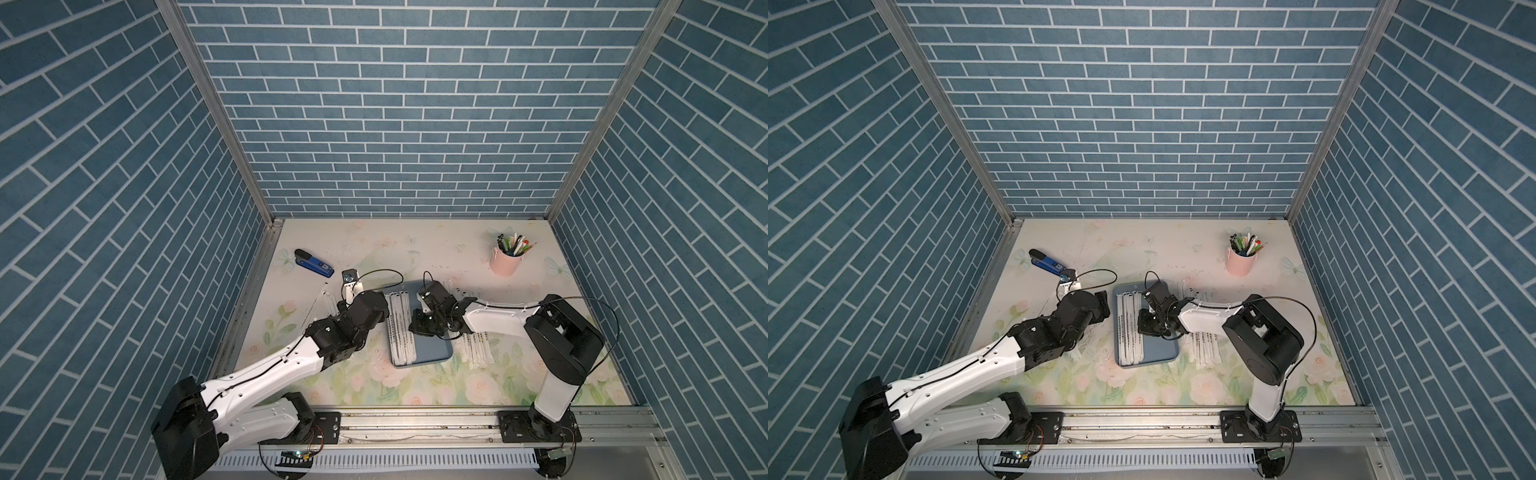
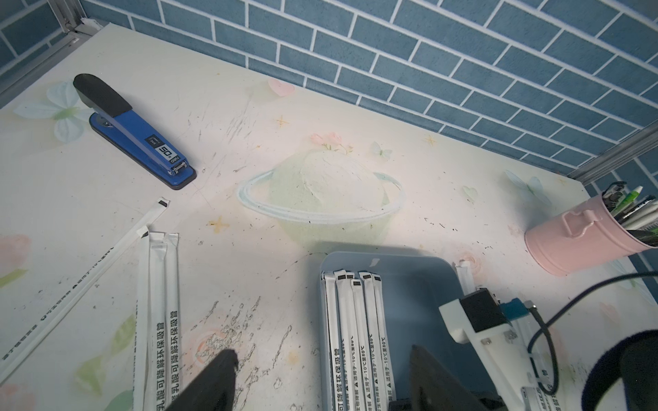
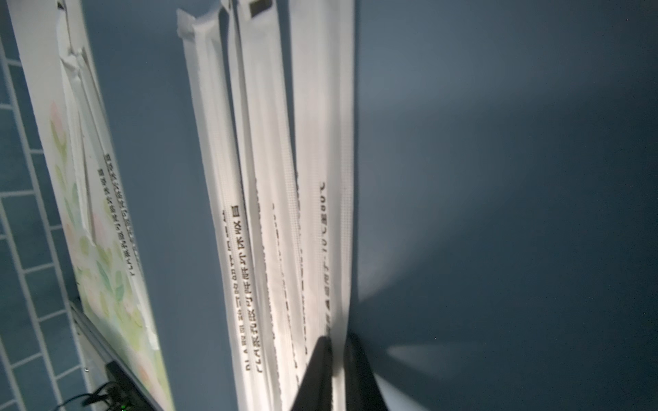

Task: Put the straws into the storage box
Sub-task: Place the straw in the storage box.

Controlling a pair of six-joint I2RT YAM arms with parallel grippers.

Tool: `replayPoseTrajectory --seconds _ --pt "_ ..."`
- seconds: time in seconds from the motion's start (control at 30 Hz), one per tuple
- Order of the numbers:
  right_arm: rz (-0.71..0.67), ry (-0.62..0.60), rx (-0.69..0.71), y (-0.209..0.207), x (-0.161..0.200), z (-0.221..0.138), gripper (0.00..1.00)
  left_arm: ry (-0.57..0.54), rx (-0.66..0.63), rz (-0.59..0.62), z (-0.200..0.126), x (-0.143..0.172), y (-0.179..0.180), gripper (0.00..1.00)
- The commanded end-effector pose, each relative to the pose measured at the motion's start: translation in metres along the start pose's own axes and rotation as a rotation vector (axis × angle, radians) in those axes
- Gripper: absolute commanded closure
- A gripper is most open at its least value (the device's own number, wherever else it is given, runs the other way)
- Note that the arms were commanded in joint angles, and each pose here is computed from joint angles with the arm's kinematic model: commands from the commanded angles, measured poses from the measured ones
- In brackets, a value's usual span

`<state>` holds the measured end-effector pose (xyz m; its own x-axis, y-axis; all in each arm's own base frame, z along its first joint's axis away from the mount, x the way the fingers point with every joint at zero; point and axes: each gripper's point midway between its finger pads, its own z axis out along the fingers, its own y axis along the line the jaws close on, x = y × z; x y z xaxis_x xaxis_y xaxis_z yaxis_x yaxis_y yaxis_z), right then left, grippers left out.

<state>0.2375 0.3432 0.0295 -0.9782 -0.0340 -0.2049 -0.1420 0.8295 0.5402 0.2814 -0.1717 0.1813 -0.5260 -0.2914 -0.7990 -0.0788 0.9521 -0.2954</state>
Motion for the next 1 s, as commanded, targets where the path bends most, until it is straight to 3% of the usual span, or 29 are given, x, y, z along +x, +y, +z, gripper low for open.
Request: replayPoseTrajectory --seconds 0.0,0.27,0.67,0.83,0.97 --pt "-0.015 0.000 0.055 -0.006 0.000 -0.005 0.78 0.025 -0.048 -0.002 0.002 0.009 0.018 0.22" --pt "-0.083 -0.043 0.121 -0.006 -0.011 -0.026 0.67 0.123 -0.122 -0.042 0.018 0.032 0.058 0.34" --pt "-0.140 -0.086 0.095 0.013 -0.025 -0.043 0.63 0.224 -0.256 -0.117 0.036 0.043 0.116 0.52" --pt "-0.158 -0.104 0.092 0.014 -0.027 -0.045 0.80 0.306 -0.208 -0.116 0.051 0.062 0.106 0.60" --pt "-0.160 -0.109 0.079 0.017 -0.027 -0.046 0.80 0.329 -0.235 -0.089 0.060 0.067 0.107 0.61"
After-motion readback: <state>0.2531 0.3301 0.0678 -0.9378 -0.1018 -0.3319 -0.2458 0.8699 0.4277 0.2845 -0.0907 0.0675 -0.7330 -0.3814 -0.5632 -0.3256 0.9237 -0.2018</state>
